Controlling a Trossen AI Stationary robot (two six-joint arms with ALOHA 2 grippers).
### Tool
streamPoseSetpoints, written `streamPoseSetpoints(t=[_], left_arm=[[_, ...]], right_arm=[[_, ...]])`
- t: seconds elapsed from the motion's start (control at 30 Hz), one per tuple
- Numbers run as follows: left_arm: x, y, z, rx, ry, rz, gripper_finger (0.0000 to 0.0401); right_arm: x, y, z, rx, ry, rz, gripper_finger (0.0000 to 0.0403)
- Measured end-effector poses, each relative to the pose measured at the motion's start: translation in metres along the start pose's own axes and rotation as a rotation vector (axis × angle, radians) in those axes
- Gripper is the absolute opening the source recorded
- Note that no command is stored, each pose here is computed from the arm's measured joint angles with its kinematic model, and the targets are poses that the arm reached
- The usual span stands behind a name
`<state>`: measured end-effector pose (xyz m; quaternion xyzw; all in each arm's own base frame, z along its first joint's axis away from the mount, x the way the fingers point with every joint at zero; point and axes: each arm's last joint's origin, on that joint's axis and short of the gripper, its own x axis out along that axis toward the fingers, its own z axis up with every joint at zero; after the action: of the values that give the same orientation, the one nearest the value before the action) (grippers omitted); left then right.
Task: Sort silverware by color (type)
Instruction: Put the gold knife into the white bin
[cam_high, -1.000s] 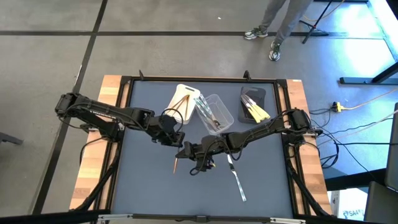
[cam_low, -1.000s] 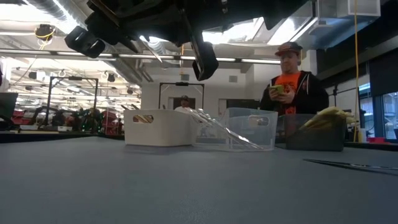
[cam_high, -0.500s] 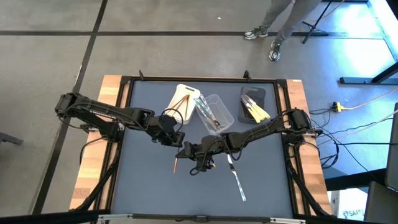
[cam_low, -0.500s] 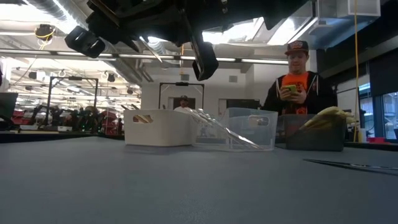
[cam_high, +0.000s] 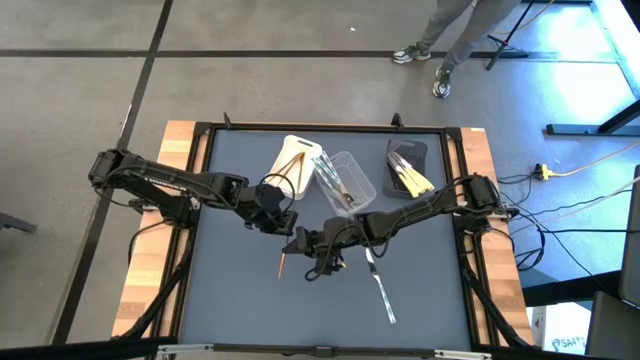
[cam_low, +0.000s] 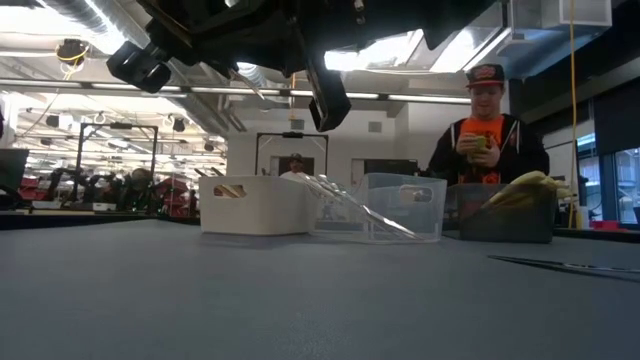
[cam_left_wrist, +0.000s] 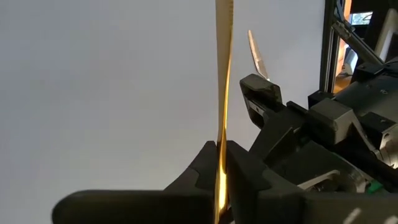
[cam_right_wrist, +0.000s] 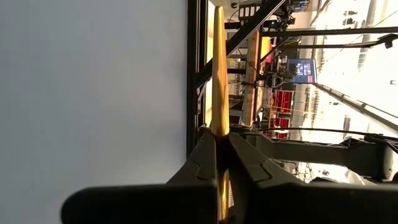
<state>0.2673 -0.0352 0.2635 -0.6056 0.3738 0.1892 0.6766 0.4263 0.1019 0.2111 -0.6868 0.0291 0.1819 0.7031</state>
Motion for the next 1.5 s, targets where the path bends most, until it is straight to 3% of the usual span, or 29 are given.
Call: streamPoseSetpoints(t=[0.77,1.2,1.5], left_arm=[[0.0,0.0,0.0,-0.004,0.002,0.0,0.0006],[-0.0001,0.0006,-0.0004,-0.004,0.007,0.006,0.0006],[-0.0005,0.0006,0.0031,-0.014,0.013,0.0,0.0006]], right_arm=[[0.0001,0.0,0.0001,0.003,0.0,-0.001,0.0007],[0.0,-0.0005,0.0005,0.003,-0.002,-0.005,0.0123],[0.0,-0.0003,0.0001,0.02,0.012,-0.004,0.0136]])
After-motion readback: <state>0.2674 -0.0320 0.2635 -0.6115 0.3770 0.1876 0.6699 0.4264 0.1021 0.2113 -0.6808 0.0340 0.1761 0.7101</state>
